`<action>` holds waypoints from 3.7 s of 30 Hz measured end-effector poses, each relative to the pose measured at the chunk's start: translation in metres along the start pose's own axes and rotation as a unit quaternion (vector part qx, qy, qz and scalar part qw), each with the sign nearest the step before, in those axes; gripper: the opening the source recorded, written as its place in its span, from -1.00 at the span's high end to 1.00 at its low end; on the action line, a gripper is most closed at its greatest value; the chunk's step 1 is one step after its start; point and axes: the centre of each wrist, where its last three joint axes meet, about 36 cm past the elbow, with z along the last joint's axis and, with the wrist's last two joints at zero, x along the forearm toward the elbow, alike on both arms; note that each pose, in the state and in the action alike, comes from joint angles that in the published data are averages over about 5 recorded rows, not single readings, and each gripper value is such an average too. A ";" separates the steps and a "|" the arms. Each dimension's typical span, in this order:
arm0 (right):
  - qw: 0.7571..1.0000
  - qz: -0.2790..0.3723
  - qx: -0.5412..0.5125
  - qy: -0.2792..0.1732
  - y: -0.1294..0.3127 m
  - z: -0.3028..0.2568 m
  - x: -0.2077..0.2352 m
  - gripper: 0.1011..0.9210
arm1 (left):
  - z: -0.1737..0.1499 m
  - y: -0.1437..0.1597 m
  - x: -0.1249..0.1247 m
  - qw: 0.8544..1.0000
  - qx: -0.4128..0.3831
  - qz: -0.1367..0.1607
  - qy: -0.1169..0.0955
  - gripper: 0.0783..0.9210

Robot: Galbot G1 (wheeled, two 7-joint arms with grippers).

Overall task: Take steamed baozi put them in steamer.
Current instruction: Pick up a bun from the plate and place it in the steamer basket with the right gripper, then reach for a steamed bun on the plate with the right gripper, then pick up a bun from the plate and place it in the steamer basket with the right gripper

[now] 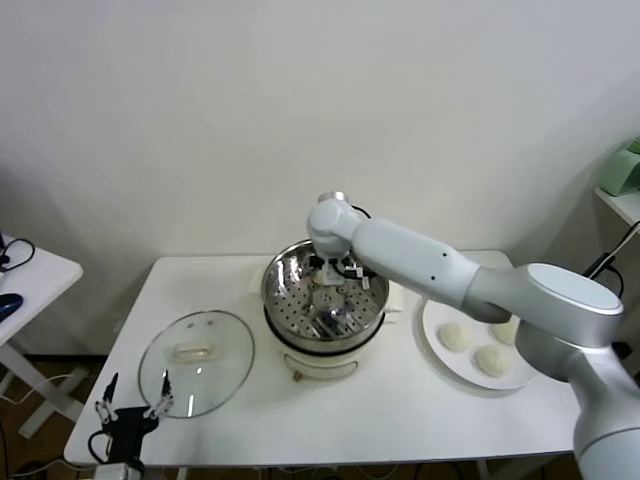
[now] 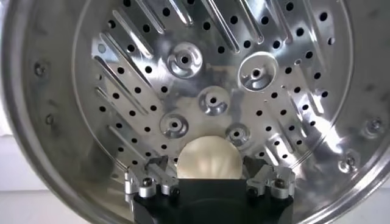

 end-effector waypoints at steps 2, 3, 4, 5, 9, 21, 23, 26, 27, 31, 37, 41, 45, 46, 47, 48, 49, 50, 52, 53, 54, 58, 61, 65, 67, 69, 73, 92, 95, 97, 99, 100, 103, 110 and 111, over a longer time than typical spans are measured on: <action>1.000 0.002 -0.011 -0.002 0.006 0.006 0.011 -0.76 | 0.000 0.000 0.000 1.000 0.000 -0.001 0.000 -0.77; 1.000 0.003 -0.019 -0.004 0.011 0.009 0.017 -0.76 | 0.001 0.000 0.000 1.000 0.000 -0.001 0.001 -0.77; 1.000 0.005 -0.029 -0.006 0.016 0.013 0.024 -0.76 | 0.001 0.000 -0.001 1.000 0.000 -0.001 0.001 -0.77; 0.999 0.005 -0.042 -0.009 0.022 0.017 0.030 -0.76 | 0.001 0.000 -0.001 1.000 -0.001 -0.001 0.001 -0.77; 0.993 0.003 -0.118 -0.027 0.058 0.037 0.055 -0.76 | 0.002 0.000 -0.002 1.000 -0.002 -0.001 0.001 -0.77; 0.897 0.011 -0.427 -0.111 0.219 0.075 0.079 -0.76 | -0.009 -0.003 -0.008 1.000 0.007 0.008 -0.017 -0.77; 0.876 0.010 -0.466 -0.120 0.246 0.073 0.073 -0.76 | -0.011 -0.004 -0.008 1.000 0.009 0.010 -0.020 -0.77; 0.848 0.007 -0.514 -0.133 0.281 0.065 0.059 -0.76 | -0.013 -0.005 -0.008 1.000 0.011 0.011 -0.022 -0.77; 0.839 0.005 -0.527 -0.138 0.291 0.061 0.053 -0.76 | -0.013 -0.005 -0.007 1.000 0.011 0.011 -0.022 -0.77; 0.808 -0.002 -0.568 -0.155 0.323 0.042 0.025 -0.76 | -0.015 -0.008 -0.005 1.000 0.013 0.013 -0.020 -0.77; 0.777 -0.017 -0.607 -0.169 0.357 0.013 -0.018 -0.76 | -0.018 -0.013 -0.003 1.000 0.012 0.015 -0.020 -0.77; 0.761 -0.027 -0.625 -0.173 0.374 -0.003 -0.041 -0.76 | -0.015 -0.013 -0.001 1.000 0.010 0.015 -0.016 -0.77; 0.748 -0.036 -0.640 -0.174 0.388 -0.017 -0.060 -0.76 | -0.011 -0.014 0.001 1.000 0.008 0.016 -0.012 -0.77; 0.745 -0.038 -0.643 -0.175 0.391 -0.020 -0.064 -0.76 | -0.010 -0.014 0.001 1.000 0.007 0.016 -0.011 -0.77; 0.742 -0.040 -0.646 -0.175 0.393 -0.023 -0.068 -0.76 | -0.009 -0.014 0.002 1.000 0.007 0.016 -0.010 -0.77; 0.740 -0.041 -0.648 -0.175 0.395 -0.026 -0.072 -0.76 | -0.009 -0.014 0.002 1.000 0.007 0.016 -0.010 -0.77; 0.738 -0.043 -0.650 -0.176 0.396 -0.028 -0.076 -0.76 | -0.008 -0.014 0.002 1.000 0.006 0.016 -0.009 -0.77; 0.736 -0.044 -0.652 -0.176 0.397 -0.030 -0.079 -0.76 | -0.008 -0.014 0.002 1.000 0.006 0.015 -0.009 -0.77; 0.733 -0.045 -0.656 -0.176 0.398 -0.033 -0.084 -0.76 | -0.008 -0.013 0.001 1.000 0.006 0.014 -0.009 -0.77; 0.732 -0.045 -0.657 -0.176 0.398 -0.034 -0.087 -0.76 | -0.007 -0.013 0.001 1.000 0.005 0.013 -0.009 -0.77; 0.731 -0.046 -0.658 -0.177 0.398 -0.035 -0.090 -0.76 | -0.007 -0.012 0.000 1.000 0.005 0.013 -0.009 -0.77; 0.728 -0.050 -0.660 -0.180 0.395 -0.038 -0.100 -0.76 | -0.008 -0.010 -0.003 1.000 0.003 0.010 -0.010 -0.77; 0.726 -0.052 -0.661 -0.183 0.393 -0.040 -0.106 -0.76 | -0.008 -0.010 -0.004 1.000 0.002 0.010 -0.010 -0.77; 0.725 -0.054 -0.661 -0.185 0.389 -0.040 -0.112 -0.76 | -0.007 -0.010 -0.004 1.000 0.001 0.010 -0.009 -0.77; 0.725 -0.056 -0.661 -0.186 0.389 -0.041 -0.115 -0.76 | -0.006 -0.010 -0.005 1.000 0.001 0.009 -0.008 -0.77; 0.724 -0.058 -0.661 -0.187 0.388 -0.042 -0.118 -0.76 | -0.006 -0.009 -0.006 1.000 0.001 0.008 -0.008 -0.77; 0.723 -0.062 -0.662 -0.188 0.388 -0.044 -0.122 -0.75 | -0.005 -0.009 -0.007 1.000 0.000 0.006 -0.006 -0.77; 0.718 -0.057 -0.669 -0.184 0.391 -0.042 -0.122 -0.39 | -0.003 -0.010 -0.007 1.000 -0.002 0.007 -0.005 -0.77; 0.715 -0.051 -0.673 -0.183 0.391 -0.039 -0.118 -0.39 | -0.004 -0.010 -0.007 1.000 -0.002 0.006 -0.005 -0.77; 0.711 -0.046 -0.677 -0.183 0.392 -0.035 -0.113 -0.40 | -0.004 -0.010 -0.007 1.000 -0.002 0.006 -0.006 -0.77; 0.707 -0.040 -0.682 -0.183 0.393 -0.029 -0.107 -0.40 | -0.004 -0.010 -0.007 1.000 -0.002 0.007 -0.006 -0.77; 0.705 -0.036 -0.685 -0.183 0.393 -0.026 -0.103 -0.40 | -0.005 -0.010 -0.007 1.000 -0.003 0.007 -0.007 -0.77; 0.697 -0.023 -0.693 -0.182 0.392 -0.011 -0.088 -0.40 | -0.006 -0.010 -0.006 1.000 -0.003 0.007 -0.008 -0.77; 0.677 0.026 -0.711 -0.185 0.375 0.040 -0.033 -0.41 | -0.009 -0.011 -0.006 1.000 -0.003 0.010 -0.012 -0.77; 0.675 0.035 -0.713 -0.187 0.371 0.048 -0.023 -0.41 | -0.010 -0.012 -0.006 1.000 -0.003 0.010 -0.012 -0.77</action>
